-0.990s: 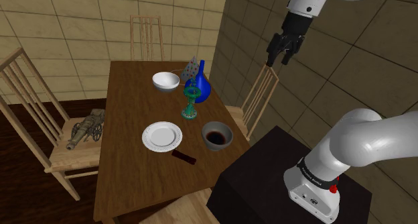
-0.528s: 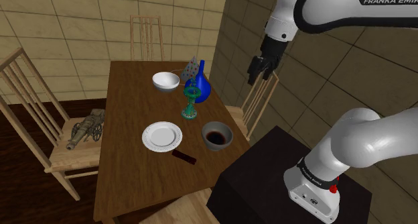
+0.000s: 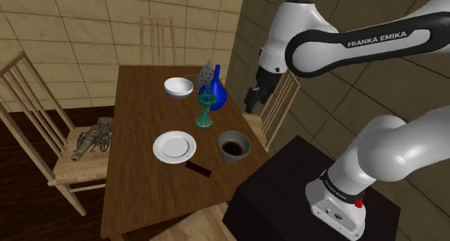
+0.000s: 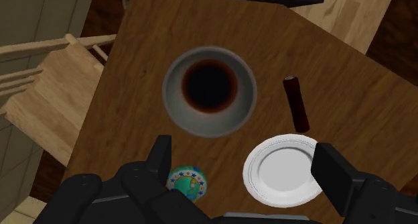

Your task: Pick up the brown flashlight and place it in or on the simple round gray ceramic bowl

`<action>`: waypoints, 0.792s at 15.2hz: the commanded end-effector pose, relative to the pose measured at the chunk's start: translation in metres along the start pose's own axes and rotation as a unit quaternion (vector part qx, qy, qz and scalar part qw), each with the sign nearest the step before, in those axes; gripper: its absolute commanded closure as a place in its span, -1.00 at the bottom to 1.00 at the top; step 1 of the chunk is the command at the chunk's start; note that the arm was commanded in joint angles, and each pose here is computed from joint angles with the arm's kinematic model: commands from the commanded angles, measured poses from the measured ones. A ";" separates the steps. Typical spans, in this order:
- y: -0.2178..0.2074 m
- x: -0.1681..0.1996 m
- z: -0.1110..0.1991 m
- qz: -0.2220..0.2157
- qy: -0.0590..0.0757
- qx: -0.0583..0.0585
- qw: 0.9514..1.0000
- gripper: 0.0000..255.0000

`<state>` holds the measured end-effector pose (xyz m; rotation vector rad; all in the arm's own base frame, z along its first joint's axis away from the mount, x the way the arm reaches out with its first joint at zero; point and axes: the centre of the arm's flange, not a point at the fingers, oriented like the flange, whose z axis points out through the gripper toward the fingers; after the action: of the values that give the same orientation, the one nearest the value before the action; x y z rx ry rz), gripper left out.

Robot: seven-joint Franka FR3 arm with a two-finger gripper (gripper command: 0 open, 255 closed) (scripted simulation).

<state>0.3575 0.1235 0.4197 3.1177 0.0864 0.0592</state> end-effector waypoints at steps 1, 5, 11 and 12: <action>-0.015 0.007 0.025 -0.015 0.006 -0.003 1.000 -1.00; -0.043 0.016 0.069 -0.044 0.014 -0.012 0.999 -1.00; -0.085 0.027 0.137 -0.087 0.025 -0.024 0.996 -1.00; -0.091 0.029 0.148 -0.094 0.027 -0.026 0.995 -1.00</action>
<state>0.3853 0.2032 0.2811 3.0454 0.3439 0.1319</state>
